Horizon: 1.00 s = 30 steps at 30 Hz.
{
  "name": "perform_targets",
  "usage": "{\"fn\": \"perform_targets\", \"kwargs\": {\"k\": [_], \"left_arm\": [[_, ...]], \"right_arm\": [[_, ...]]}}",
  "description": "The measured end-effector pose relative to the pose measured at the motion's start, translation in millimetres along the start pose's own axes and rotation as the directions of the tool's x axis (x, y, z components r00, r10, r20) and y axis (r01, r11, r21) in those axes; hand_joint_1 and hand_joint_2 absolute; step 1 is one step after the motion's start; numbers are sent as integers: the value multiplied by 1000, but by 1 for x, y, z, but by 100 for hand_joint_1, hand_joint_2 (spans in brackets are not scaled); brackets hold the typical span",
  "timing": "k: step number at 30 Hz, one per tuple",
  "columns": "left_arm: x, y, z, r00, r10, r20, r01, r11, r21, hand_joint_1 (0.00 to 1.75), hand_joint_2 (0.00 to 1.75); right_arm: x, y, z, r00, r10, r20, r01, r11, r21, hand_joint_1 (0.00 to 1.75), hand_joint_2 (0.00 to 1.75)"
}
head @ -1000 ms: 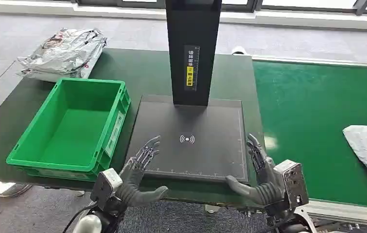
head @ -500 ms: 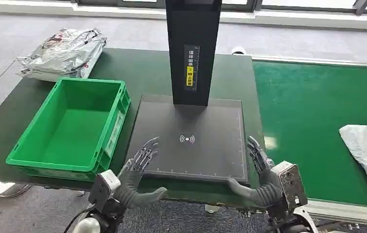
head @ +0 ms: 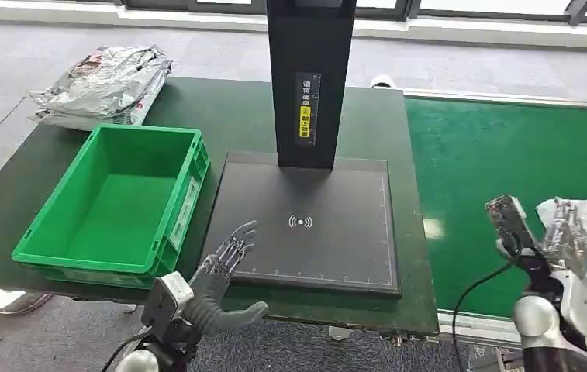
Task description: Moved the parcel from conveyor to table for the left to box.
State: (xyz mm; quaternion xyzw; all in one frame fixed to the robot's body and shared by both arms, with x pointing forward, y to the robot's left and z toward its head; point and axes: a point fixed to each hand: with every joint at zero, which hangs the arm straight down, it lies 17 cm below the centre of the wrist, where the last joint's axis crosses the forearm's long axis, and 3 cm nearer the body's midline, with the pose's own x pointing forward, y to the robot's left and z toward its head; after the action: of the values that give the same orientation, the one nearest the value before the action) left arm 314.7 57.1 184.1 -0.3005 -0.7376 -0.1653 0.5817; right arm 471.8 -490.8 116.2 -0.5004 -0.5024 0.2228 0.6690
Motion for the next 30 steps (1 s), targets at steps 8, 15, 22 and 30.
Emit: {"fn": "perform_targets", "kwargs": {"k": [8, 15, 22, 30], "left_arm": [[0, 0, -2, 1000, 18, 4, -18, 1000, -12, 0, 175], [2, 4, 1, 997, 63, 32, -63, 998, -8, 0, 175], [2, 10, 6, 997, 66, 36, -66, 998, -2, 0, 175], [0, 12, 6, 998, 62, 32, -62, 998, -3, 0, 175]], "right_arm": [[-102, -39, -57, 966, 121, -226, -132, 991, -31, 0, 175], [-136, -17, -58, 953, 73, -295, -61, 997, 50, 0, 175], [-150, 9, -47, 941, -33, -335, 67, 994, 91, 0, 175], [-161, 25, -37, 915, -131, -382, 183, 978, 102, 0, 175]]}}
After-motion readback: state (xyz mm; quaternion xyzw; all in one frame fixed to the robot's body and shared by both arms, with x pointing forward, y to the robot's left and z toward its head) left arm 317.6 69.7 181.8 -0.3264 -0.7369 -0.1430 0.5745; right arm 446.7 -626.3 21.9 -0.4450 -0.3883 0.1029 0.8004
